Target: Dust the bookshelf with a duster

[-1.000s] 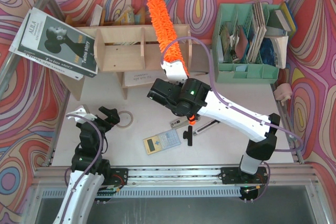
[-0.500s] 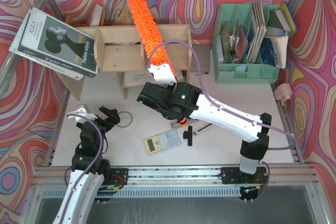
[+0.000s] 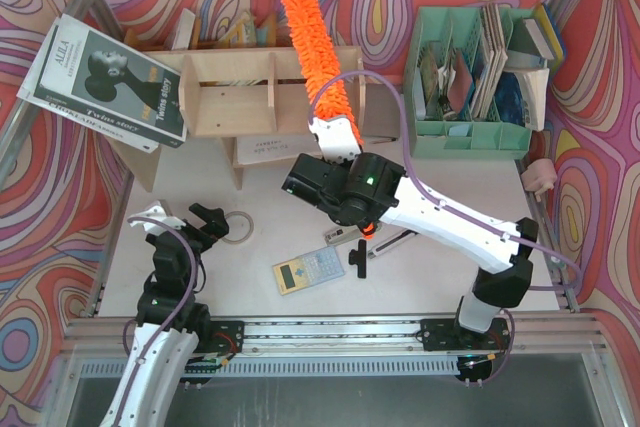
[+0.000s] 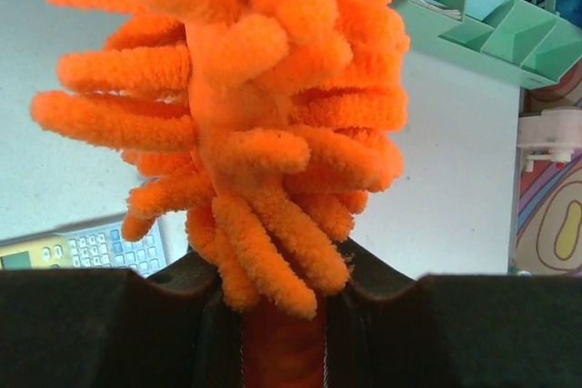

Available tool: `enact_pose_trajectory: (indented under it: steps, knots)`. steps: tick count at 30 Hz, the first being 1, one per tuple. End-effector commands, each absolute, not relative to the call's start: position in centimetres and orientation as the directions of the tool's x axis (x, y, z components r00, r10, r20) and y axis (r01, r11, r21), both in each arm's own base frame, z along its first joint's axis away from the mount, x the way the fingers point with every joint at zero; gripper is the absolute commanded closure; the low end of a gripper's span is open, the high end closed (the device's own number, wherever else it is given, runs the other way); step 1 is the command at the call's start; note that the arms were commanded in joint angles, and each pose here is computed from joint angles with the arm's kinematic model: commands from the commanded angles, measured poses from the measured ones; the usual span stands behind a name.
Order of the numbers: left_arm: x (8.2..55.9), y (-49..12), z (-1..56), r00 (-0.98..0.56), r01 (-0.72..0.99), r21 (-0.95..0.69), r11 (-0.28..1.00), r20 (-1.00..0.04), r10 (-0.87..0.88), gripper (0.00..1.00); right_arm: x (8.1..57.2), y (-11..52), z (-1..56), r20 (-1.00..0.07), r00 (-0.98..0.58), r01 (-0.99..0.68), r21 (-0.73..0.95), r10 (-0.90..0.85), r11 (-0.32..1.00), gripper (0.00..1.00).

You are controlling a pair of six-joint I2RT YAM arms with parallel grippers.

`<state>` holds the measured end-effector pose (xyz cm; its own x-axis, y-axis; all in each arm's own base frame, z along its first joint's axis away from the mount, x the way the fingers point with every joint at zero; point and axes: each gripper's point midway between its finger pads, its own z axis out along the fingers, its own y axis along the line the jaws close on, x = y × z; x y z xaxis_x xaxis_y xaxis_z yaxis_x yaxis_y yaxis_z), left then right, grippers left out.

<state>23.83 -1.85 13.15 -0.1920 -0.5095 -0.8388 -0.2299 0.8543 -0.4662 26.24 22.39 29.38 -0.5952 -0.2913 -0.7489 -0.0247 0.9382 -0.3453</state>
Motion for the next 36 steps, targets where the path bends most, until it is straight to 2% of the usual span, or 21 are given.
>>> enact_pose_trajectory:
  steps: [1, 11, 20, 36]
  knots:
    - [24.1, -1.6, 13.0, -0.175, -0.238, -0.468, 0.851, -0.841, -0.512, 0.01, 27.2, 23.7, 31.0, -0.804, -0.540, -0.023, -0.283, -0.250, 0.959, 1.00]
    - [24.1, -1.7, 13.0, -0.177, -0.233, -0.472, 0.850, -0.839, -0.514, 0.02, 27.8, 27.7, 31.5, -0.811, -0.509, -0.092, -0.282, -0.289, 0.955, 1.00]
    - [24.2, -1.7, 12.9, -0.179, -0.237, -0.470, 0.850, -0.839, -0.514, 0.02, 27.1, 22.8, 31.1, -0.794, -0.547, 0.042, -0.342, -0.265, 0.939, 1.00]
    - [24.2, -1.7, 12.9, -0.178, -0.238, -0.470, 0.850, -0.839, -0.514, 0.02, 26.9, 17.2, 35.2, -0.847, -0.498, 0.127, -0.283, -0.186, 0.951, 1.00]
